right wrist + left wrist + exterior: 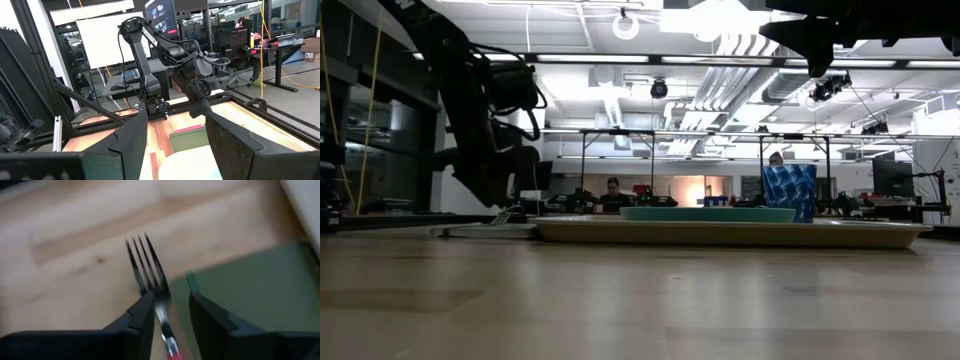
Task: Pick and place plate/cup/fork/spoon on tray
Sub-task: Put the pink fork on the gray table tray to the left of the light blue plate
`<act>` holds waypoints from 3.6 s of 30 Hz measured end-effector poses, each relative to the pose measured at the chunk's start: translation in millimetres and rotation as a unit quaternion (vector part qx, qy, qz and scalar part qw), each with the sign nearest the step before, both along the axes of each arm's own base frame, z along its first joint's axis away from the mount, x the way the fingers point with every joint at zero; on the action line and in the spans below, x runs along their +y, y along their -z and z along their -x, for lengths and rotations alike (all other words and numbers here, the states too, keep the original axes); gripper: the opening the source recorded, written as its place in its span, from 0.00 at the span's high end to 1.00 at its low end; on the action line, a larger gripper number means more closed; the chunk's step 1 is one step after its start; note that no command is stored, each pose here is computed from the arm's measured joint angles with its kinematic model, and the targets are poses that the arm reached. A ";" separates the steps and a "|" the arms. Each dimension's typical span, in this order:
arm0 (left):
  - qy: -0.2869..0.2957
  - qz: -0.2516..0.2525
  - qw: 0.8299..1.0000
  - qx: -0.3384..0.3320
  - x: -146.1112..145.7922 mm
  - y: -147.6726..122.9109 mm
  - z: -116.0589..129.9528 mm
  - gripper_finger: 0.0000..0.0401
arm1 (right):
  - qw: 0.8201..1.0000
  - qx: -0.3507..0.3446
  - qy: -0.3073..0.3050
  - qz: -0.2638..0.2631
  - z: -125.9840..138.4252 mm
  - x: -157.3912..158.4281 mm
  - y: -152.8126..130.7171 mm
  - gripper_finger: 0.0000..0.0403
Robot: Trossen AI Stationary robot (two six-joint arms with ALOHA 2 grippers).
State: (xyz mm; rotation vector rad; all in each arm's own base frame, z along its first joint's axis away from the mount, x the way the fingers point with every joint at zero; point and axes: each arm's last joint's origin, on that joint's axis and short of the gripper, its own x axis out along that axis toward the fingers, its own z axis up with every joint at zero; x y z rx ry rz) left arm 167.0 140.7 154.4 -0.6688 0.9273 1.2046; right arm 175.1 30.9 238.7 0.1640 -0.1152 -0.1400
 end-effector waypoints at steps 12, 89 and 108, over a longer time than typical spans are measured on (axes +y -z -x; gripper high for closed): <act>-0.018 0.034 0.999 0.015 -9.2 10.6 7.7 0.62 | 1.000 0.000 0.000 0.000 0.0 0.0 0.0 0.52; 0.206 -0.178 0.919 -0.285 -94.7 -69.5 -25.9 1.00 | 1.000 -0.011 -0.001 -0.012 0.2 -0.1 -1.9 0.52; 0.403 -0.266 0.767 -0.422 -146.4 -67.7 -91.8 1.00 | 0.996 -0.059 -0.024 -0.060 -61.5 3.2 8.5 0.52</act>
